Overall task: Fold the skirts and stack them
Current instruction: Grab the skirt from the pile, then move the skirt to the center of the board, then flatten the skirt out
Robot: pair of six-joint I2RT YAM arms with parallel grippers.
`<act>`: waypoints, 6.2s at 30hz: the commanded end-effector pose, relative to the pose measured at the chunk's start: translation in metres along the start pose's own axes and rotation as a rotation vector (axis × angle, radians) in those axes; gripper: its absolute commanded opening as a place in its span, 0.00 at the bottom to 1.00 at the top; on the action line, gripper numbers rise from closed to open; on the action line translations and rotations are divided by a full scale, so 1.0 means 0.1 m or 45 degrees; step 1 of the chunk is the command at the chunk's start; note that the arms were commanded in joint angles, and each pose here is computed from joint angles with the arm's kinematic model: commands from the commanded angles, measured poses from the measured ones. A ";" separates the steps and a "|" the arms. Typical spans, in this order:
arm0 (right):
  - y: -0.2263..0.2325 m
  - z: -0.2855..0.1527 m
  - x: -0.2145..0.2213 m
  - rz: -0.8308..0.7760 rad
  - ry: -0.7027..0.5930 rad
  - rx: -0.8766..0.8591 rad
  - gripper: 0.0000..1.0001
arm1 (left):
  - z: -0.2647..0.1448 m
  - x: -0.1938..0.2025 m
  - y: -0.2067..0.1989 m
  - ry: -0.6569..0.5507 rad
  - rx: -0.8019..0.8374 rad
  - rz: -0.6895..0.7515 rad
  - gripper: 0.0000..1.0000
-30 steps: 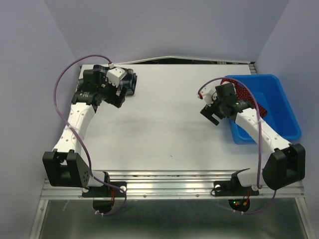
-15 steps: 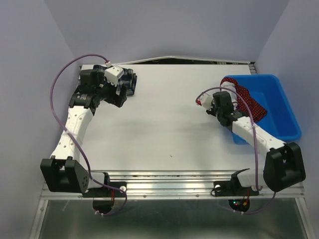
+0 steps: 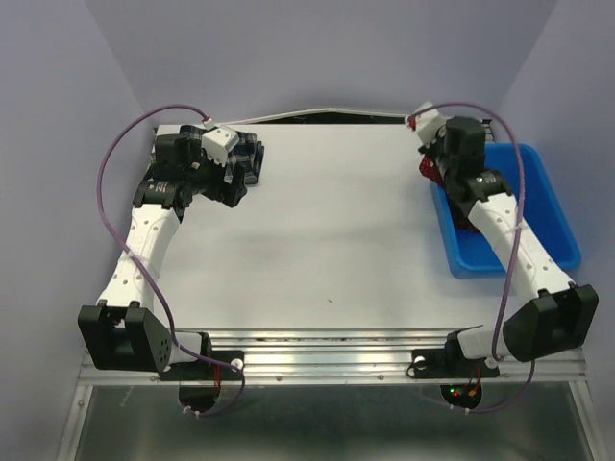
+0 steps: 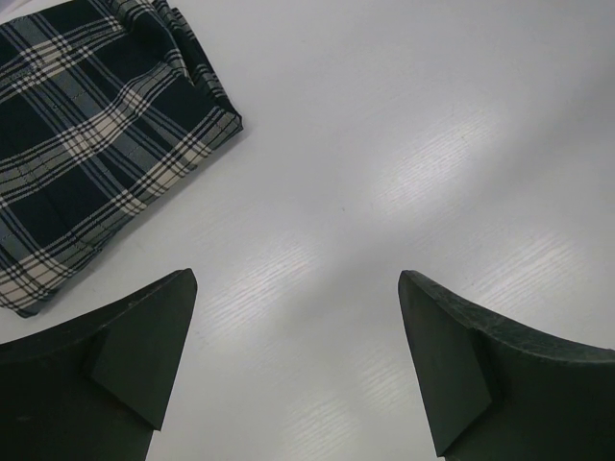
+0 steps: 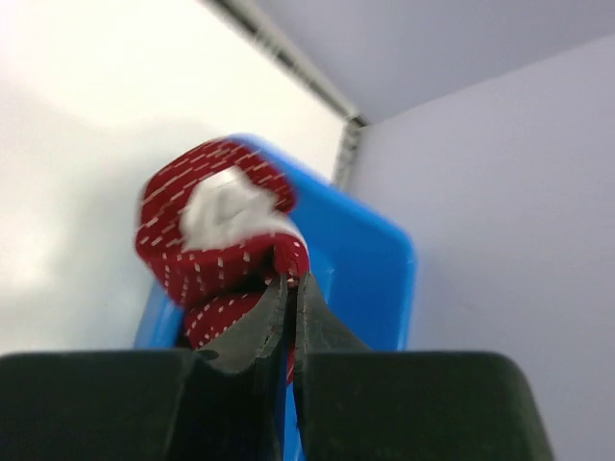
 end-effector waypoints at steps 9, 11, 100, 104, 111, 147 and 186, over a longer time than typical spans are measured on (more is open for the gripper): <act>-1.90 -0.33 -0.49 0.638 -0.396 0.309 0.01 | 0.06 -0.14 -0.09 -0.060 0.144 -0.094 0.99; -2.04 -0.33 -0.62 0.682 -0.479 0.322 0.01 | 0.07 -0.16 -0.10 -0.059 0.159 -0.112 0.99; 1.50 -0.96 0.33 -0.347 -0.223 -0.963 0.01 | 1.53 -1.00 -0.37 -0.121 -0.113 0.393 0.00; 1.08 -0.79 0.07 -0.381 -0.264 -0.774 0.01 | 1.10 -1.26 -0.28 -0.127 -0.193 0.382 0.00; 0.88 -0.55 -0.11 -0.549 -0.337 -0.786 0.01 | 0.62 -0.62 -0.38 0.149 -0.073 0.472 0.00; 1.98 -0.51 0.53 -0.744 -0.587 -0.959 0.76 | 0.37 0.69 -0.49 0.550 0.530 0.448 0.72; 2.34 -0.17 0.48 -0.739 -0.822 -0.774 0.01 | 0.82 1.80 -0.66 0.176 0.630 1.728 0.73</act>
Point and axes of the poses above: each gripper's point midway between its finger pads, its own z axis out along the fingers, its own y axis along the line the jaws close on, x = y × z, the point moved 9 cm from there along -z, back along the fingers, and after that the axes turned 9 degrees about -z, right-handed, at the moved point
